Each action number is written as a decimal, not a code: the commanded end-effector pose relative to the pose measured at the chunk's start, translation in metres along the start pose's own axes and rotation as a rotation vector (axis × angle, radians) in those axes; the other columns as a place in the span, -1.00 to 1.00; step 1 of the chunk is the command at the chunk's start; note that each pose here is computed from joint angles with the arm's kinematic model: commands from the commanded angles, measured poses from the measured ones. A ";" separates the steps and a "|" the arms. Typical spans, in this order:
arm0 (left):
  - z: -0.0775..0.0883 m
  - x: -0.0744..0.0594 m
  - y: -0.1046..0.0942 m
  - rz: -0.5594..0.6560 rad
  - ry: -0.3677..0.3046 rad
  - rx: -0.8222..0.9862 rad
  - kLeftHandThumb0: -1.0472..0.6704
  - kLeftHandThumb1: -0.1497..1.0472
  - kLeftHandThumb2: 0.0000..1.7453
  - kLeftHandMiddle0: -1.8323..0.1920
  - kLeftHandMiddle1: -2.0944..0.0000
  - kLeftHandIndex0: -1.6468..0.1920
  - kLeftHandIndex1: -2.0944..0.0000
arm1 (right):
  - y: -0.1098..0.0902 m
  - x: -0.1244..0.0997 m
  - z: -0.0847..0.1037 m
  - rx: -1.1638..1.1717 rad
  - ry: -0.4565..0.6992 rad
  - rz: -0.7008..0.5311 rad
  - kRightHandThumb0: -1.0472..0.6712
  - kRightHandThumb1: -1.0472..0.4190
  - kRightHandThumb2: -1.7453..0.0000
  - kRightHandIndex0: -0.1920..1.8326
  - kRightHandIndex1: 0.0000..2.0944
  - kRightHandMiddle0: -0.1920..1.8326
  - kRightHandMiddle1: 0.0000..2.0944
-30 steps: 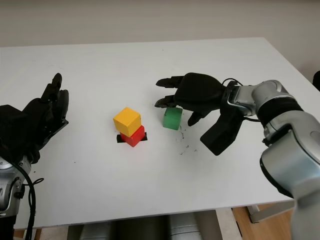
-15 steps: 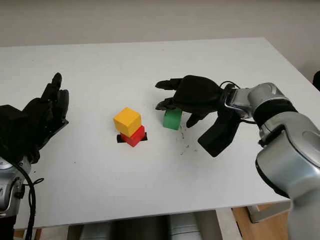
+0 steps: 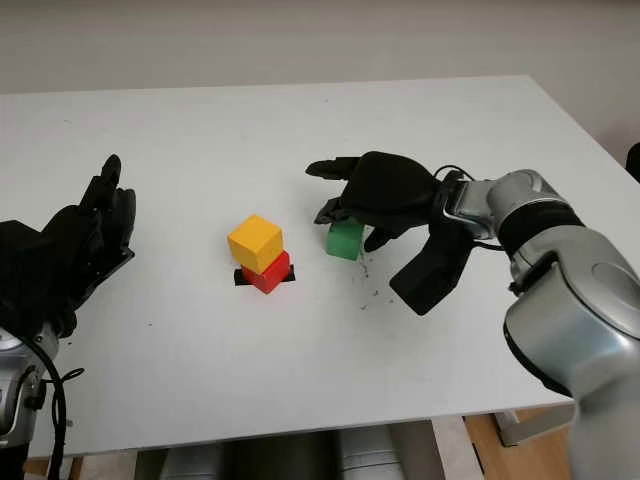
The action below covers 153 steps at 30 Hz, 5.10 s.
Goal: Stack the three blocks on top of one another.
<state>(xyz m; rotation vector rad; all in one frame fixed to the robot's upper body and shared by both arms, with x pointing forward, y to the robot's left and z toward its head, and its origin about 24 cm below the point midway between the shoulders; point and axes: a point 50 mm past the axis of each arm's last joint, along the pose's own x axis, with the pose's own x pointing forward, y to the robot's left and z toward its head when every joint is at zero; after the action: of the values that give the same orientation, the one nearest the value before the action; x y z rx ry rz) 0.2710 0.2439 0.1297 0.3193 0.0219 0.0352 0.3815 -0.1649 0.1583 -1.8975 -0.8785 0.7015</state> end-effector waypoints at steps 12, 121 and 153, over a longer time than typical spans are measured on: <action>0.004 0.001 -0.003 0.001 -0.020 -0.002 -0.73 1.00 -0.17 1.00 1.00 1.00 1.00 | 0.004 -0.002 -0.002 0.126 0.080 0.018 -0.27 -0.88 0.93 -0.55 -0.96 -0.36 0.25; 0.003 -0.002 -0.008 -0.012 -0.014 0.026 -0.73 1.00 -0.18 1.00 1.00 1.00 1.00 | -0.130 0.086 0.000 0.777 -0.030 0.276 -0.28 -0.82 0.94 -0.55 -0.96 -0.35 0.42; 0.001 -0.003 -0.010 -0.026 -0.008 0.017 -0.73 1.00 -0.20 1.00 1.00 1.00 1.00 | -0.124 0.087 0.002 0.810 -0.032 0.275 -0.29 -0.83 0.94 -0.55 -0.95 -0.42 0.45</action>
<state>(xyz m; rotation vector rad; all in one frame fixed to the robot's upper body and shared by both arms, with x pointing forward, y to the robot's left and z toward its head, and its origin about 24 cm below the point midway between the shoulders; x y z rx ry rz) 0.2693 0.2349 0.1232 0.3226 0.0406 0.0139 0.3954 -0.0527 0.2562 -1.2850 -0.2451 1.0664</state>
